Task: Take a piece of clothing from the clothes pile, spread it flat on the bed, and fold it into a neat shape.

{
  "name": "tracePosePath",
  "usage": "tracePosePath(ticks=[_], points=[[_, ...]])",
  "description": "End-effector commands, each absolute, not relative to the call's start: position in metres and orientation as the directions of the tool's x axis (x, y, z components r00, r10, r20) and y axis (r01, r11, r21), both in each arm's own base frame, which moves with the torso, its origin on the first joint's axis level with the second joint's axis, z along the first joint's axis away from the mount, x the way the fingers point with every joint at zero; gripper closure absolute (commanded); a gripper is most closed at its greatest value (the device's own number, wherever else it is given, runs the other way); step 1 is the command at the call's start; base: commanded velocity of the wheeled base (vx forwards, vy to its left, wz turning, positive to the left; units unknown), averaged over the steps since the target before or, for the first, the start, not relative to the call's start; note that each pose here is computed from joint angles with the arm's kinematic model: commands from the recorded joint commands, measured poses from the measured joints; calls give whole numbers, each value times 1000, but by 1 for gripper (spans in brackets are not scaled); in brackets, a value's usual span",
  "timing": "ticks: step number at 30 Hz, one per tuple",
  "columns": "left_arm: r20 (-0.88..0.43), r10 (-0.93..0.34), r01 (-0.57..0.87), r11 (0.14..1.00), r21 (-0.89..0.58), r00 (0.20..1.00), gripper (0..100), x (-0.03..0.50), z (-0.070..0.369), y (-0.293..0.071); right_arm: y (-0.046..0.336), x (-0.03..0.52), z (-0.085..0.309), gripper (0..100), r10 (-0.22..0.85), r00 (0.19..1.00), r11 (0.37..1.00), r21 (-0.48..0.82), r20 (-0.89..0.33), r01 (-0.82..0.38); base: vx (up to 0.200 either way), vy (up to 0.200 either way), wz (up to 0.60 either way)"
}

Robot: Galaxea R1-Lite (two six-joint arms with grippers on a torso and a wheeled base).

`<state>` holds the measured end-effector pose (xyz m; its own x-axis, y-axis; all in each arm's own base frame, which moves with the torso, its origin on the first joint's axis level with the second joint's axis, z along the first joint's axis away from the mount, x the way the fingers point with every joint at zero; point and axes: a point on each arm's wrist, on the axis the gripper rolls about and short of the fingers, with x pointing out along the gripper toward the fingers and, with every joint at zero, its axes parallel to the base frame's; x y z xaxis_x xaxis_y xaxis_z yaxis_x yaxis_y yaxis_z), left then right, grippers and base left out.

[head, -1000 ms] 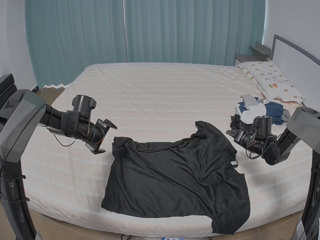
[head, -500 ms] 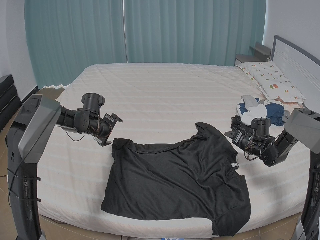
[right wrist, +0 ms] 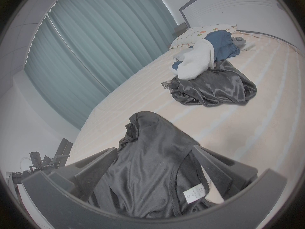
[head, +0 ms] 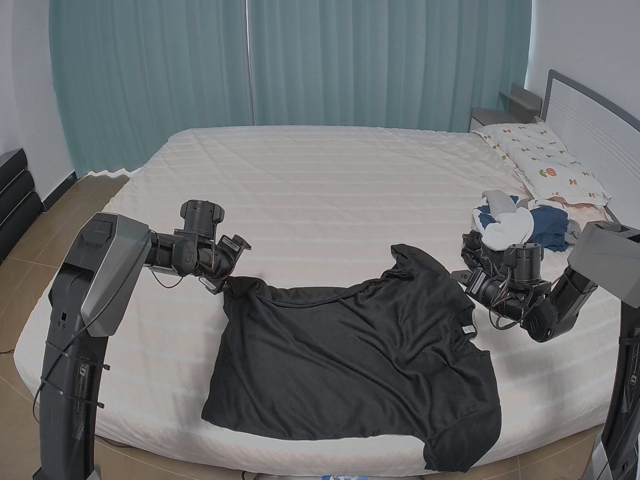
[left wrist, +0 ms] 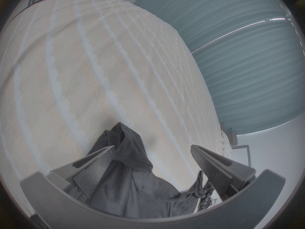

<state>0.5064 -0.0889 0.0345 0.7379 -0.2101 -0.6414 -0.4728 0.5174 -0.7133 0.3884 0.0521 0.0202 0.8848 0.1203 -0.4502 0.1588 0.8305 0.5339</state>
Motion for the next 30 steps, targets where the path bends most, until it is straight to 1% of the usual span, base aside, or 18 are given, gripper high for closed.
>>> tracePosePath(ticks=[1, 11, 12, 18, 23, 27, 30], points=[[-665, -199, -488, 537, -688, 720, 0, 509, 14, -91, 52, 386, 17, 0, 120, 879, 833, 529, -462, 165, 0, 0, 0], [-661, -186, -484, 544, -685, 727, 0, 513, 6, -92, 59, 395, 17, 0, 134, 884, 834, 532, -447, 142, 0, 0, 0], [-661, -185, -483, 547, -684, 727, 100, 513, 6, -91, 59, 397, 15, 0, 134, 884, 834, 532, -447, 142, 0, 0, 0], [-662, -179, -483, 551, -680, 728, 100, 513, 6, -91, 61, 408, 4, 0, 131, 883, 839, 525, -451, 144, 0, 0, 0], [-653, -115, -504, 541, -673, 748, 100, 514, 9, -86, 63, 425, 5, 0, 126, 868, 846, 508, -479, 158, 0, 0, 0], [-636, -91, -504, 530, -682, 766, 100, 515, 10, -81, 63, 436, 1, 0, 121, 865, 861, 486, -486, 153, 0, 0, 0], [-620, -77, -519, 471, -713, 781, 100, 515, 18, -75, 62, 449, -10, 0, 102, 857, 889, 433, -505, 149, 0, 0, 0]])
